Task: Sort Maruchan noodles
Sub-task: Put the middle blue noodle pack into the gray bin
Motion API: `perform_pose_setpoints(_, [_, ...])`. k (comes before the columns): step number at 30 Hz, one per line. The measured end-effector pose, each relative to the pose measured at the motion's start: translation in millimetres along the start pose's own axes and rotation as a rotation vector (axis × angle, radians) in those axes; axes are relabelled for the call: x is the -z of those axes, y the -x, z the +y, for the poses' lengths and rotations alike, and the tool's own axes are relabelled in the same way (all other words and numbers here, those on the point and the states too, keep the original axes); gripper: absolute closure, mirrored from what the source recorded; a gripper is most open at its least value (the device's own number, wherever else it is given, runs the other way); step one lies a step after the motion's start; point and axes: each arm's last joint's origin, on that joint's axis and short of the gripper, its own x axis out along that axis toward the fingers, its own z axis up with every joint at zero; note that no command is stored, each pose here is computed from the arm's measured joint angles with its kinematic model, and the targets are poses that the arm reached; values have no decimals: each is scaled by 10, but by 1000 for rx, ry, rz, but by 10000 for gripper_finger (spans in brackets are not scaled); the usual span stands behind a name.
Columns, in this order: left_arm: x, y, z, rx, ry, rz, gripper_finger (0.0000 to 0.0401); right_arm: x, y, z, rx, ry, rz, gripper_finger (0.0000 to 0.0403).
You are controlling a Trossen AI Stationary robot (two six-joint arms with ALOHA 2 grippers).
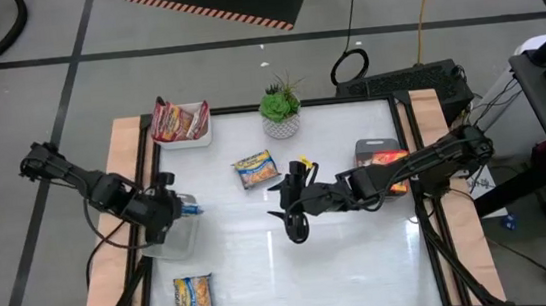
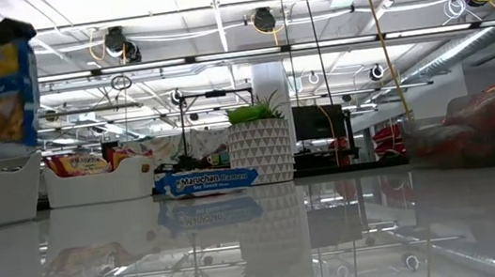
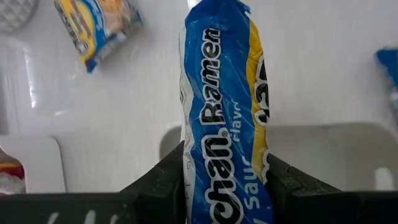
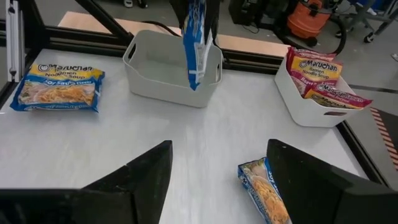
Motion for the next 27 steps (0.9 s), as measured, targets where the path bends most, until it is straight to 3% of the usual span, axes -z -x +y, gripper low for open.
perform_pose_setpoints(10, [71,-110,-19,-9,37,54,274,11,2,5,-1,2,10,149])
perform_pose_setpoints(17, [252,-83,38,-79,144,238,274,14,2,5,-2,3,13,149])
perform_pose_setpoints(24, [182,-156,-1,-46,194,176,275,14,2,5,-2,3,13,149])
perform_pose_setpoints(27, [194,-287,-47,-26,172,218,275,13,3,6,-2,2,12,149])
